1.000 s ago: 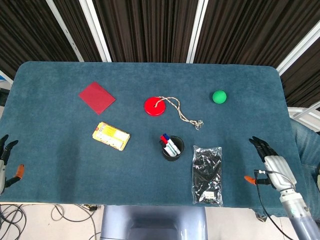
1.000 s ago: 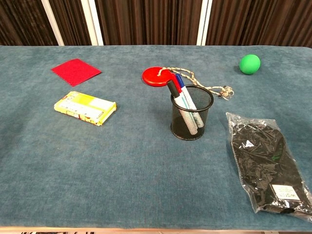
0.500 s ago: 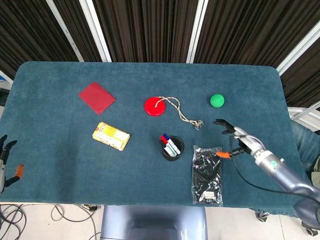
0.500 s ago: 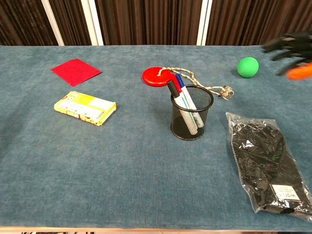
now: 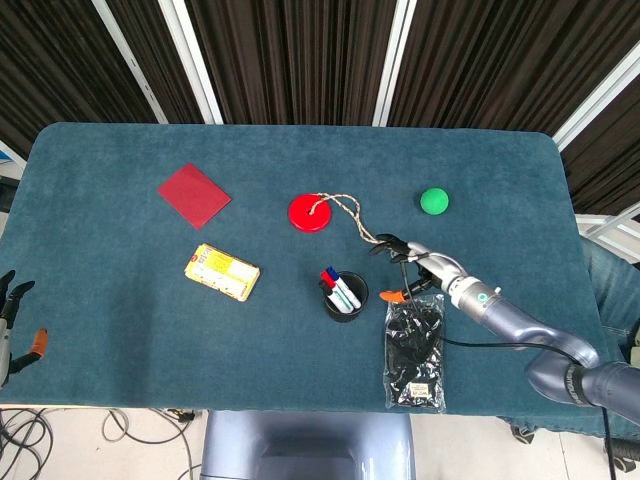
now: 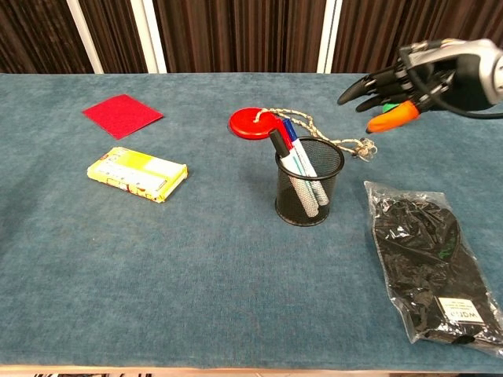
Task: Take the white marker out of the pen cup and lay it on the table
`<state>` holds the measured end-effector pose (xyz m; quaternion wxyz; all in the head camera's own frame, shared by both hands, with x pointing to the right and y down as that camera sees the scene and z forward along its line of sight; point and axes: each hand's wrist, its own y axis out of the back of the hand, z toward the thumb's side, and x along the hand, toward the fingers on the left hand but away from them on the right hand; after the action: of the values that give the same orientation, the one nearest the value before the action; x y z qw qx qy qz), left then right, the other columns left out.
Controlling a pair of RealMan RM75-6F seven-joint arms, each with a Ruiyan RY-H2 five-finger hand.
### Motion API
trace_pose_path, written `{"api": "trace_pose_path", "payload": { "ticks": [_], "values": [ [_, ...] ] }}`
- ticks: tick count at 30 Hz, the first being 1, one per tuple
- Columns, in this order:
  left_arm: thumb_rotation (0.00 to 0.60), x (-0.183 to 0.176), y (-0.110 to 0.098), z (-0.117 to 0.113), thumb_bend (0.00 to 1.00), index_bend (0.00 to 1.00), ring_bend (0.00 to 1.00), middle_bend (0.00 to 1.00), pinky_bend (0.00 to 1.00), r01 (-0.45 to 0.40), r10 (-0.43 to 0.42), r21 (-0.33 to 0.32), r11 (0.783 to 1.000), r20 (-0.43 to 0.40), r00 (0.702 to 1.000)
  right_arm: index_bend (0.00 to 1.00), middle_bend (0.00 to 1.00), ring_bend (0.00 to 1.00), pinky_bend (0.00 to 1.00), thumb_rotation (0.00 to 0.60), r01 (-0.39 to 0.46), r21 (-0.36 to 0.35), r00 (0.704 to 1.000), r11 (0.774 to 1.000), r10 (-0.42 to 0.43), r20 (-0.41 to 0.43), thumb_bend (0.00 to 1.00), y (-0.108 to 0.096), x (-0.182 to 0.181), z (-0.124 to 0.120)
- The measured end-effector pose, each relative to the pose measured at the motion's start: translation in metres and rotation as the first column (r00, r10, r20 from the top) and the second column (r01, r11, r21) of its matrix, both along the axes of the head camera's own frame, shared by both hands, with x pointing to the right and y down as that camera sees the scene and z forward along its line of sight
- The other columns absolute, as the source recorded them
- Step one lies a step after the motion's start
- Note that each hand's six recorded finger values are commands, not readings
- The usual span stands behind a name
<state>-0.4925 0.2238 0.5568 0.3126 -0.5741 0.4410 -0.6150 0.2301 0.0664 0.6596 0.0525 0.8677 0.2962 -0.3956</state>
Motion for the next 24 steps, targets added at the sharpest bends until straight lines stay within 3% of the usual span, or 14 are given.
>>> {"api": "trace_pose_path", "payload": {
  "ticks": [11, 24],
  "values": [
    [0.6, -0.001, 0.0, 0.001, 0.39, 0.14, 0.0, 0.0, 0.04, 0.007, -0.007, -0.007, 1.0, -0.008, 1.0, 0.33, 0.0, 0.0, 0.18, 0.6, 0.012, -0.036, 1.0, 0.999, -0.013, -0.023, 0.44, -0.005, -0.038, 0.024],
    [0.6, -0.002, -0.001, 0.001, 0.39, 0.14, 0.0, 0.0, 0.04, 0.023, -0.024, -0.012, 1.0, -0.013, 1.0, 0.39, 0.0, 0.0, 0.18, 0.6, 0.011, -0.048, 1.0, 0.999, -0.012, -0.016, 0.44, -0.014, -0.066, 0.031]
  ]
}}
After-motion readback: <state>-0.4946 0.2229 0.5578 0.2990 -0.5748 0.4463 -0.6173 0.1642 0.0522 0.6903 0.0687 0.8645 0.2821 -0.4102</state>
